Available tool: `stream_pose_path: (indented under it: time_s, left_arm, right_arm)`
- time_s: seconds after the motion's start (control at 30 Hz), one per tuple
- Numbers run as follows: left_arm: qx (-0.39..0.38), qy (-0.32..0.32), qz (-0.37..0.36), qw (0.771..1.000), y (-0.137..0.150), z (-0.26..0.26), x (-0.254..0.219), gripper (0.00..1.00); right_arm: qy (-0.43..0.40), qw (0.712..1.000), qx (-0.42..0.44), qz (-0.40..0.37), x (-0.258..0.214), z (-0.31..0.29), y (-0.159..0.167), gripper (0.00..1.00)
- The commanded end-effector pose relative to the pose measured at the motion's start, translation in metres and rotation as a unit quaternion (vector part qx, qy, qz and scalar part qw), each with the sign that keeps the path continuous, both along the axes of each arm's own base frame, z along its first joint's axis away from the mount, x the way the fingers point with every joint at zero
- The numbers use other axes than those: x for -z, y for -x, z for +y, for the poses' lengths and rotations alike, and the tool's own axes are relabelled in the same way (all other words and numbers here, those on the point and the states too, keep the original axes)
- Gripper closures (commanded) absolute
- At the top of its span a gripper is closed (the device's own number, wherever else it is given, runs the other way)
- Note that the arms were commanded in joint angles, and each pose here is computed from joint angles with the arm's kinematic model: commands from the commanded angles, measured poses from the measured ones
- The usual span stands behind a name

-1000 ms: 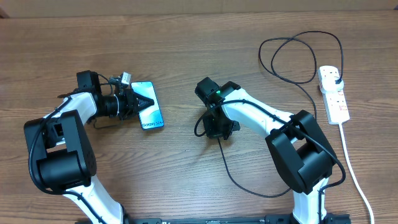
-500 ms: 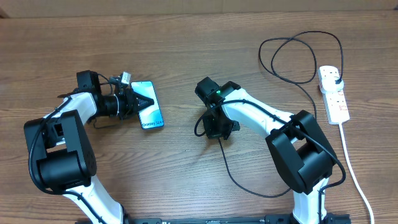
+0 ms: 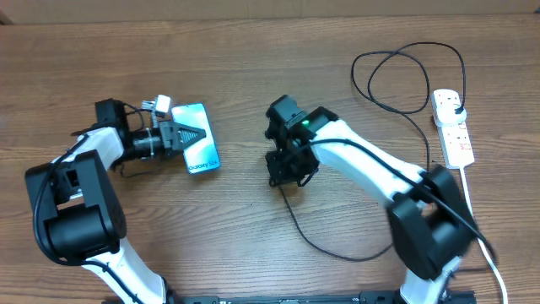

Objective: Plug charger to phone and switch on socket
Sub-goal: 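Lift the plug with the right gripper toward the phone's bottom edge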

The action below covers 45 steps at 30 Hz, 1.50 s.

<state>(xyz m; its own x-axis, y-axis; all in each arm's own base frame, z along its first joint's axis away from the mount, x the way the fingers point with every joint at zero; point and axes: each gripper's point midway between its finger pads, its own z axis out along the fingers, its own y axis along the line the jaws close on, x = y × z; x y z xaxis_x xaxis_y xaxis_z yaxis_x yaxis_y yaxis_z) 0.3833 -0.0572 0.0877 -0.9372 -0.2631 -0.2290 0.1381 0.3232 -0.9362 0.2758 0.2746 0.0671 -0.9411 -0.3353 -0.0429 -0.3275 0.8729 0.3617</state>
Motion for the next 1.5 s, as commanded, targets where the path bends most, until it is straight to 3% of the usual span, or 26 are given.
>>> stream_pose_path:
  time_s: [0.0,0.27,0.53,0.77,1.07,1.47]
  left_arm:
    - [0.013,0.108,-0.097,0.989,0.007,0.004,-0.055,0.95]
    - [-0.004,0.130,-0.048,0.990,0.020,0.006,-0.056,0.95]
    - [-0.011,0.144,-0.009,0.990,0.028,0.004,-0.056,0.95]
    - [-0.012,0.150,0.009,0.989,0.017,0.007,-0.057,0.96]
    - [0.006,0.137,-0.028,0.990,-0.003,0.006,-0.060,0.95]
    - [0.045,0.130,-0.049,0.989,0.000,-0.021,-0.061,0.96]
  right_arm:
    - [-0.109,0.993,-0.043,-0.015,-0.058,0.023,0.012,0.96]
    - [-0.241,0.965,-0.106,0.002,-0.093,0.066,0.032,0.96]
    - [-0.260,0.957,-0.129,0.016,-0.099,0.088,0.055,0.96]
    - [-0.283,0.950,-0.127,0.024,-0.099,0.121,0.075,0.96]
    - [-0.288,0.955,-0.073,0.005,-0.082,0.136,0.067,0.96]
    - [-0.278,0.959,-0.037,-0.036,-0.049,0.134,0.049,0.96]
